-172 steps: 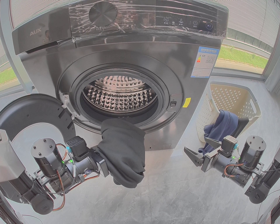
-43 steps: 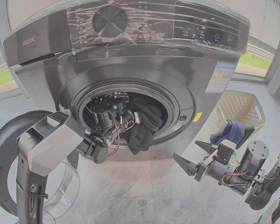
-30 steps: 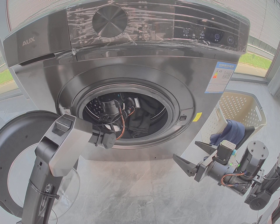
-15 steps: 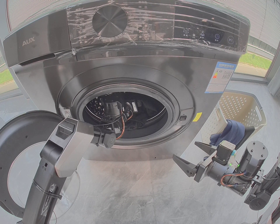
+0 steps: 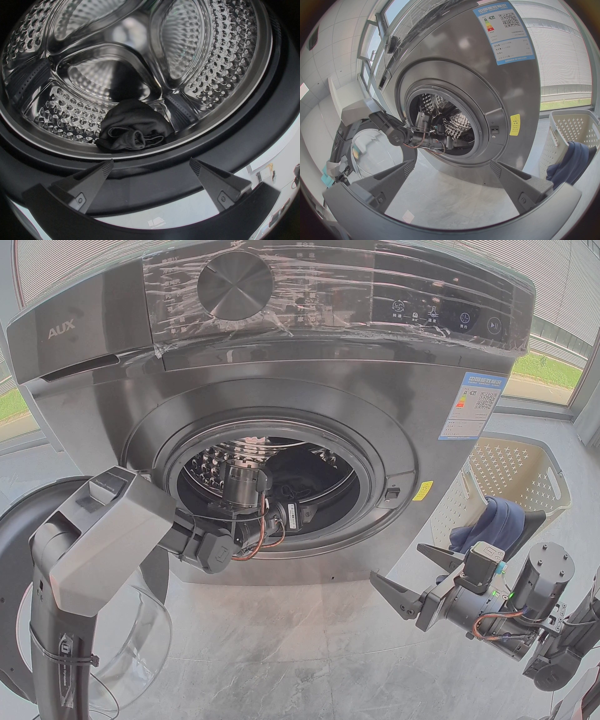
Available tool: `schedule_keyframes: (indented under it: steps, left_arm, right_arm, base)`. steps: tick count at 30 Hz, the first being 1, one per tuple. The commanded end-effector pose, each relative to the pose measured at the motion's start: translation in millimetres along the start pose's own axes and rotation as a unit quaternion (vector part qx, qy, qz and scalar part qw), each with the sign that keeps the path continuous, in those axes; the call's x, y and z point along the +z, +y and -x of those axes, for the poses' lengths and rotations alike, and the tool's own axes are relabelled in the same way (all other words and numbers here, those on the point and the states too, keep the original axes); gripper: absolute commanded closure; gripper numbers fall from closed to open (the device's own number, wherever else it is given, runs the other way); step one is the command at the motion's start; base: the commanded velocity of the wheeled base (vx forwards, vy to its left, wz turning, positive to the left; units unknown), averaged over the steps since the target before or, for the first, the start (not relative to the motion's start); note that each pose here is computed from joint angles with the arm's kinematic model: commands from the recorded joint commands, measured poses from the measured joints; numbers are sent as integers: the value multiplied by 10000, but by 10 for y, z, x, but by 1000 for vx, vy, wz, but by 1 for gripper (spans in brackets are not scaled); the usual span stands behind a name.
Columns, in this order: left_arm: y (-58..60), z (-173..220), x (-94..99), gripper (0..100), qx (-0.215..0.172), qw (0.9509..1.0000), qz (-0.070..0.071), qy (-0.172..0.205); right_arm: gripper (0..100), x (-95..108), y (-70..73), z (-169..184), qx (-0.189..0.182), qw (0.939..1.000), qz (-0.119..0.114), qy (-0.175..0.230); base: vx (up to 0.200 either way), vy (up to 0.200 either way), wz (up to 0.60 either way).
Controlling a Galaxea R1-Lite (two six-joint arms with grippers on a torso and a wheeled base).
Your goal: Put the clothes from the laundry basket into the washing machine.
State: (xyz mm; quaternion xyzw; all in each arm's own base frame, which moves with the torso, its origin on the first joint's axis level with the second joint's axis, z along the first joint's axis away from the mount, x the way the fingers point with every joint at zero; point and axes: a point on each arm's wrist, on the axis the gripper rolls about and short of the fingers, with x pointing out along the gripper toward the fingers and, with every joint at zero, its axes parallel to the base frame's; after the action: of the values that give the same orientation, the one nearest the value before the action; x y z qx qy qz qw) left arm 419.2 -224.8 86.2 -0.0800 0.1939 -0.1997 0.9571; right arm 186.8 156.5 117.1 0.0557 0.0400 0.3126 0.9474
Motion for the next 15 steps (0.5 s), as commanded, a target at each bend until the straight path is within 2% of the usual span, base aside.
schedule_keyframes:
  steps: [1, 6, 7, 11, 15]
  left_arm:
    - [-70, 117, 81, 0, -103, 9999, -30, -75]
    - [-83, 299, 186, 0, -129, 9998, -2, -139]
    - [-92, 376, 259, 0, -161, 9996, 43, -249]
    - [-86, 337, 312, 0, -205, 9981, 93, -578]
    - [-72, 151, 180, 0, -208, 9976, 93, -648]
  right_arm:
    - [0, -5, 1, 1, 4, 10000, 2, 10]
    - [0, -5, 1, 1, 4, 10000, 2, 10]
    - [0, -2, 2, -1, 12, 10000, 1, 3]
    - [0, -13, 1, -7, 9, 10000, 3, 26]
    - [0, -40, 3, -25, 10, 10000, -1, 80]
  base:
    - [0, 0, 0]
    - [0, 0, 0]
    - [0, 0, 0]
    - [0, 0, 0]
    - [0, 0, 0]
